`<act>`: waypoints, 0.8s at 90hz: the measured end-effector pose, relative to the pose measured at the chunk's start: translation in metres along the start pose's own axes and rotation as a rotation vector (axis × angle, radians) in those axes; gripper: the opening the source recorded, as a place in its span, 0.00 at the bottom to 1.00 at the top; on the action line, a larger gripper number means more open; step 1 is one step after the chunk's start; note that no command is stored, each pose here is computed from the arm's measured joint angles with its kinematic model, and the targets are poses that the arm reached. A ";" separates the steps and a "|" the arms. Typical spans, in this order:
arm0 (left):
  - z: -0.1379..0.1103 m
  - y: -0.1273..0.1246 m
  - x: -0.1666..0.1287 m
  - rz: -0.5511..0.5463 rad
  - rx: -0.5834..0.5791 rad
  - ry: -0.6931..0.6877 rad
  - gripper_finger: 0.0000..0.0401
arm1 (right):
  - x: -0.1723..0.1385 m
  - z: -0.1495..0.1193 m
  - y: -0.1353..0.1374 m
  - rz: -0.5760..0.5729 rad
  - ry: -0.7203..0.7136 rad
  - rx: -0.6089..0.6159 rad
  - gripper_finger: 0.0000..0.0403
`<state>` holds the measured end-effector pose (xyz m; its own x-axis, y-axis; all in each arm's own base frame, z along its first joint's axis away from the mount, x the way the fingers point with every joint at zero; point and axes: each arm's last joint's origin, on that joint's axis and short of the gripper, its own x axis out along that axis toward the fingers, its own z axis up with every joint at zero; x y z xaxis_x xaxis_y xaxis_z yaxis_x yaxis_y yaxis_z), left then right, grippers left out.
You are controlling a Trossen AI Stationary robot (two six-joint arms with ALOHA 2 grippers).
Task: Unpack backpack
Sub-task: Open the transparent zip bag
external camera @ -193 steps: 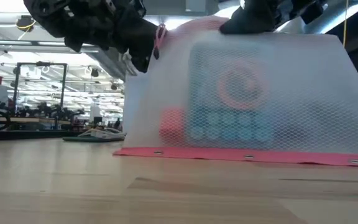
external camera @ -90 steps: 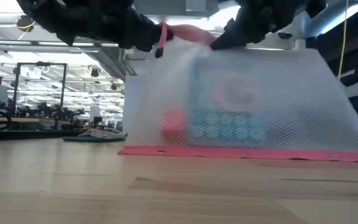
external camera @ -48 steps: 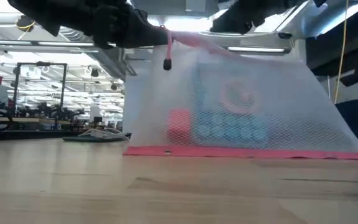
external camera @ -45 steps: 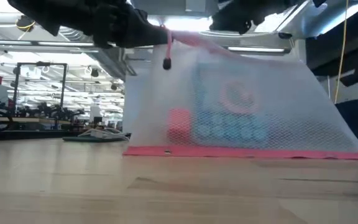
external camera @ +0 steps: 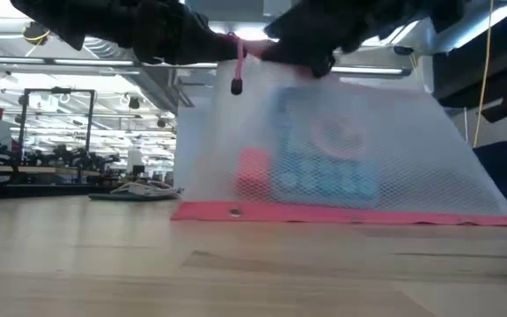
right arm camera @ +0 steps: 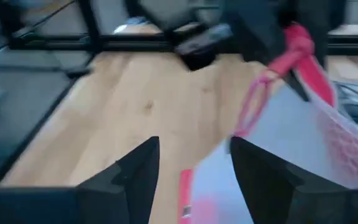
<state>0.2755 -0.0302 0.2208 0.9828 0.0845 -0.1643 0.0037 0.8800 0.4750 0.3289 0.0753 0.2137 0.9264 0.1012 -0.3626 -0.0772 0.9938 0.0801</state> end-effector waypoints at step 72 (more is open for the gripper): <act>0.001 -0.002 0.000 -0.007 -0.032 -0.003 0.00 | 0.031 -0.015 -0.003 -0.158 -0.097 -0.020 0.35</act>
<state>0.2752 -0.0322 0.2207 0.9833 0.0774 -0.1648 0.0043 0.8949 0.4463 0.3523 0.0762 0.1881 0.9588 -0.0598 -0.2778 0.0654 0.9978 0.0109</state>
